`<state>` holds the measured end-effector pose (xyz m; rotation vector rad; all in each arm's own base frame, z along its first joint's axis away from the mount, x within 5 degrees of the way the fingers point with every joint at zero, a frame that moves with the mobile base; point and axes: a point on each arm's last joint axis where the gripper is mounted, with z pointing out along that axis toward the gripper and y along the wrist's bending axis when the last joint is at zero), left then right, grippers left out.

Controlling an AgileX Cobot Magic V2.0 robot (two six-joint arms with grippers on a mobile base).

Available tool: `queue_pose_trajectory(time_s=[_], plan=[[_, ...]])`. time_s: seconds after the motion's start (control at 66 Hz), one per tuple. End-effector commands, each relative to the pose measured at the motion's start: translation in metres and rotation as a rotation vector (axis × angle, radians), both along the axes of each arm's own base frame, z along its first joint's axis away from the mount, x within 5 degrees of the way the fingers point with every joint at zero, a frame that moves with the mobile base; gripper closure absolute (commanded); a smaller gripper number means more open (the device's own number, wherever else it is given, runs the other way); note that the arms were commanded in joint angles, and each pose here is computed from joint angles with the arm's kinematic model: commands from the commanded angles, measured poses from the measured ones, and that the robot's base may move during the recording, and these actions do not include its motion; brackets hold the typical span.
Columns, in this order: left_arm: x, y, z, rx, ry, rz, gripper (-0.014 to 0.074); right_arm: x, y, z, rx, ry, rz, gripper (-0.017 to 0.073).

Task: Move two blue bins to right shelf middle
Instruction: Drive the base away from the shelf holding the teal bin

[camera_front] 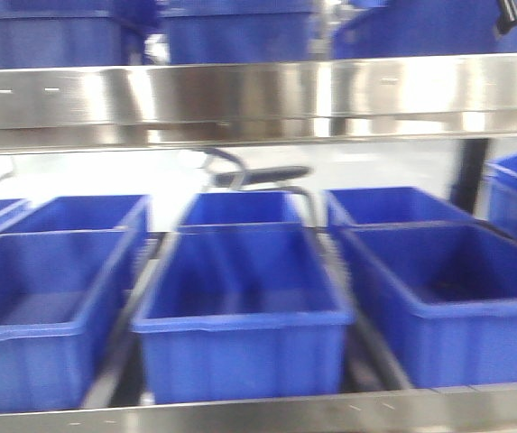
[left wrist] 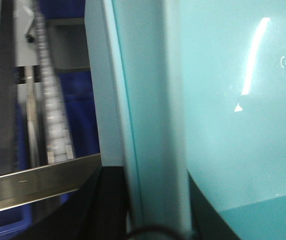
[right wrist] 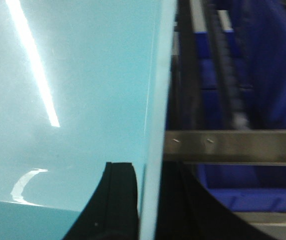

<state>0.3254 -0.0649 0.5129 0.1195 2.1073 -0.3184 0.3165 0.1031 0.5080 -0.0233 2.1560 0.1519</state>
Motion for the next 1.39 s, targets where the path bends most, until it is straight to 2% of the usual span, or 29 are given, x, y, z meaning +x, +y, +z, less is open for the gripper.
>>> queue_pose_trajectory(time_s=[0.0,1.38], plan=[[-0.0064,-0.0002,0.0223,-0.055,-0.151,-0.001,0.0704,-0.0053,-0.0024,0.0141,0.011,-0.087,0.012,0.0727],[-0.0064,-0.0002,0.0223,-0.055,-0.151,-0.001,0.0704,-0.0053,-0.0024,0.0141,0.011,-0.087,0.012,0.0727]])
